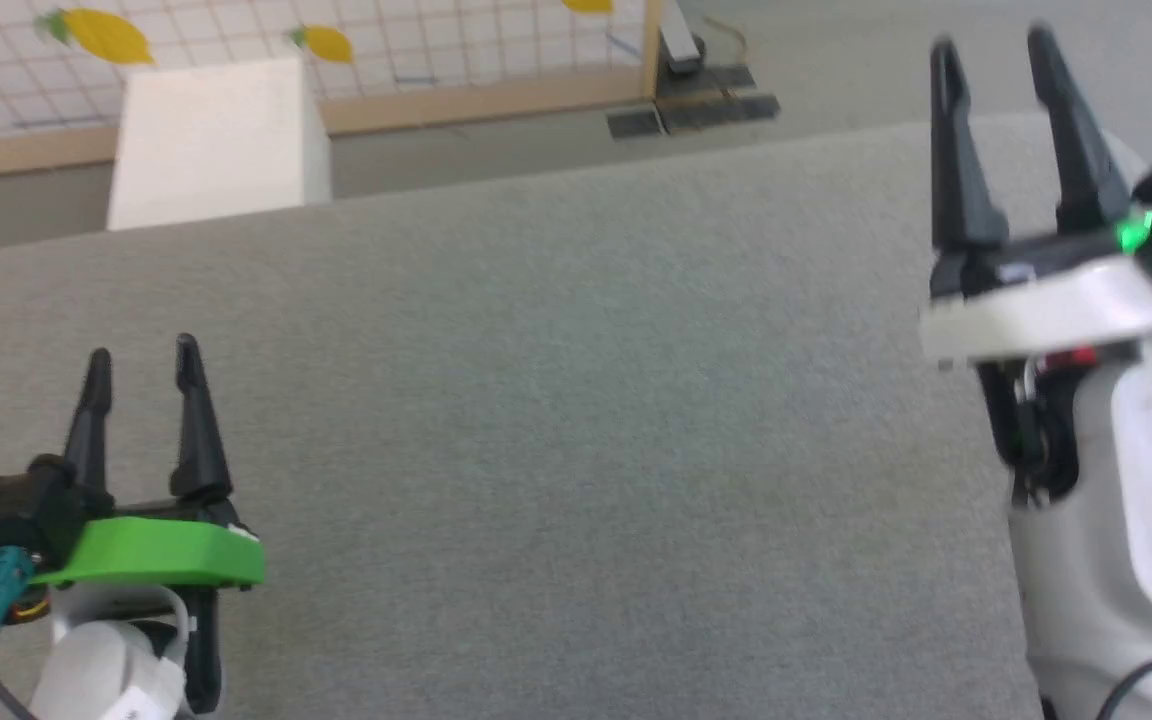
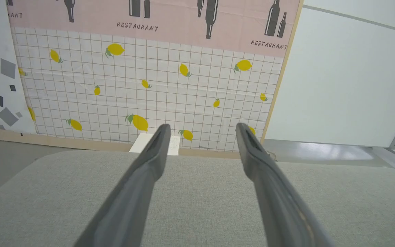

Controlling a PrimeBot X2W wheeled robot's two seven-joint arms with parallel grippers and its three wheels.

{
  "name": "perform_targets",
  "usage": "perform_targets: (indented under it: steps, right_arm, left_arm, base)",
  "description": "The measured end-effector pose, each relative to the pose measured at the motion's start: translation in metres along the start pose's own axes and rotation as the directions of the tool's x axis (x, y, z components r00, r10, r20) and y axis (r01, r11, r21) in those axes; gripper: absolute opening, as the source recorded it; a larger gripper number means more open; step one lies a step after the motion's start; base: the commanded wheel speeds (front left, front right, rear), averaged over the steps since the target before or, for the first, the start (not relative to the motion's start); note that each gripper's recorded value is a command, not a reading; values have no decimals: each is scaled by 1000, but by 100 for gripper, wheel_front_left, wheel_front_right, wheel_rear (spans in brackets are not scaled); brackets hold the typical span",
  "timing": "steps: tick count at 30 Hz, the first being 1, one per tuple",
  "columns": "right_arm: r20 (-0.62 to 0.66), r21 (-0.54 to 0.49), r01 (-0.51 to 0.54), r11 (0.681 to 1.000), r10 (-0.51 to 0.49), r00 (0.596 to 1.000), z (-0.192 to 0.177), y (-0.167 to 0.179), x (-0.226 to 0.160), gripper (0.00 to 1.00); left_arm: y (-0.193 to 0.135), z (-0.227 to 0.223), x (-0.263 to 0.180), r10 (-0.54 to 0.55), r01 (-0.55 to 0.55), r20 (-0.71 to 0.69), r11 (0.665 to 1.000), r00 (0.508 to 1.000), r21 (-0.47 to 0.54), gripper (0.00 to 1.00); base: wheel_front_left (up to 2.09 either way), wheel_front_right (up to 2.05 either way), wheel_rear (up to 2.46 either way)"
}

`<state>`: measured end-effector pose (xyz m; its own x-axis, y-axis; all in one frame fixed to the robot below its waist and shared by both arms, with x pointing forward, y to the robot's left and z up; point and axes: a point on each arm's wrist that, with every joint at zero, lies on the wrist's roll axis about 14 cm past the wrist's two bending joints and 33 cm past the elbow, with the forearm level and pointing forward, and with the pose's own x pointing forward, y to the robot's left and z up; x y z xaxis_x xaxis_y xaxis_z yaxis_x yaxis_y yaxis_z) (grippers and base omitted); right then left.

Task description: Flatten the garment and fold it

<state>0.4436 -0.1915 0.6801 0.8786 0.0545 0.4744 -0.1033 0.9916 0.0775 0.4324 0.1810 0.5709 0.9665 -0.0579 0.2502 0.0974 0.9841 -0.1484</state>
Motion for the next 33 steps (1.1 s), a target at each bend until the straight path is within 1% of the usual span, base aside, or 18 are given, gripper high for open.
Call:
perform_targets:
  steps: [1,5,11,13,17,23,29,33]
  right_arm:
    - [7,5,6,1000,-6,1000,0,0,-5,100]
    - [5,95,20,995,-20,1000,-10,5,-28,100]
    - [-100,141,19,990,-5,995,-40,18,-63,100]
    - [-137,150,27,988,-6,990,-50,20,-75,100]
    - [-206,157,26,987,7,978,-70,26,-95,100]
    - [-283,137,18,990,21,959,-91,31,-114,100]
    - [-320,129,39,991,5,947,-101,26,-123,100]
    - [-339,129,50,990,-4,941,-106,23,-129,100]
  left_arm:
    - [1,3,-3,6,-6,5,1000,1000,0,100]
    - [3,17,-15,32,-32,38,999,999,0,100]
    - [8,31,-31,85,-85,70,996,994,-5,100]
    - [9,31,-36,99,-100,70,995,993,10,100]
    - [7,18,-46,100,-101,32,995,994,22,100]
    - [6,-10,-57,122,-122,-51,992,991,2,100]
    - [5,-36,-67,121,-124,-130,992,984,-17,100]
    - [5,-42,-70,121,-125,-149,992,981,-14,100]
  base:
    - [0,0,0]
    - [0,0,0]
    - [0,0,0]
    - [0,0,0]
    - [0,0,0]
    - [0,0,0]
    - [0,0,0]
    - [0,0,0]
